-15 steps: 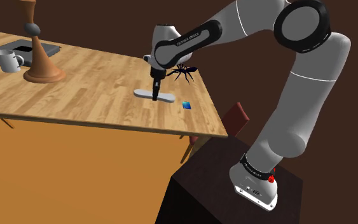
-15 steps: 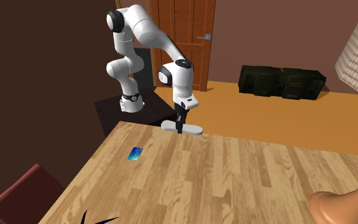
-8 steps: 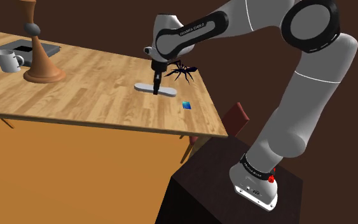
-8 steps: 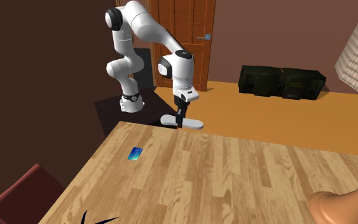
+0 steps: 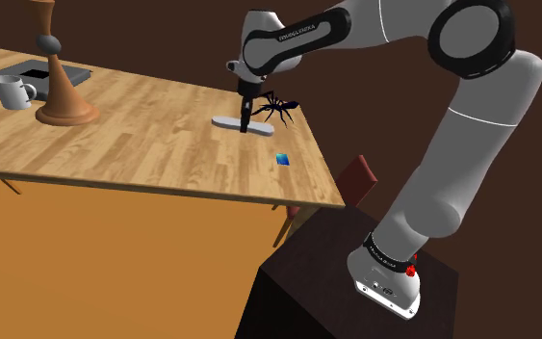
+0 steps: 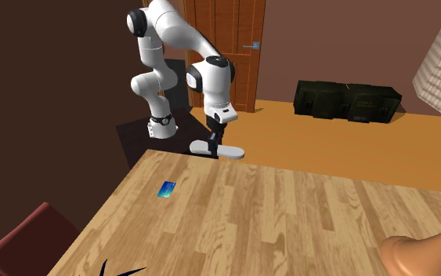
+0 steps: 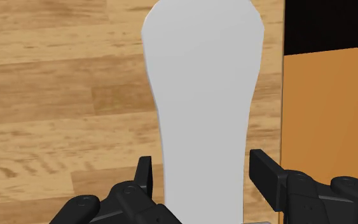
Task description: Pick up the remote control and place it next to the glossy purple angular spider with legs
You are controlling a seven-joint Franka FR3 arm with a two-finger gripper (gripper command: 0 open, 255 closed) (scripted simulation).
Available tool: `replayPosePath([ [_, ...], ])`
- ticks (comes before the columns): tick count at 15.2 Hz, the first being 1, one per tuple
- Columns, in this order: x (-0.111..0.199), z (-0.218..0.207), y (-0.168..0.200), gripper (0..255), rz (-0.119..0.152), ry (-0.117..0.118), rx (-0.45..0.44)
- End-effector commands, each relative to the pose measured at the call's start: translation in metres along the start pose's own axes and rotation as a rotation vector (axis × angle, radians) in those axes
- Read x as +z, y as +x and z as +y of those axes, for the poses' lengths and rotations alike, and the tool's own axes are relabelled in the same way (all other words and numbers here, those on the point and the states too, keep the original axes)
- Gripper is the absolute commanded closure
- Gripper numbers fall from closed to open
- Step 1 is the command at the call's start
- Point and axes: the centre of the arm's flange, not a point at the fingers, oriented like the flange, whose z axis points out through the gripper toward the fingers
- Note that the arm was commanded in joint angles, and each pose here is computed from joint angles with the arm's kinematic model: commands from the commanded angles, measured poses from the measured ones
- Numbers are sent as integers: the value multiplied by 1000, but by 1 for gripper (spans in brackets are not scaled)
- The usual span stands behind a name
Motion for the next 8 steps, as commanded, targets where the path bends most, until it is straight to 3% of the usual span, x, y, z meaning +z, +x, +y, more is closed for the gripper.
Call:
replayPosePath([
  [1,1,21,-15,255,0,0,-1],
  [8,2,98,-66,255,0,0,-1],
])
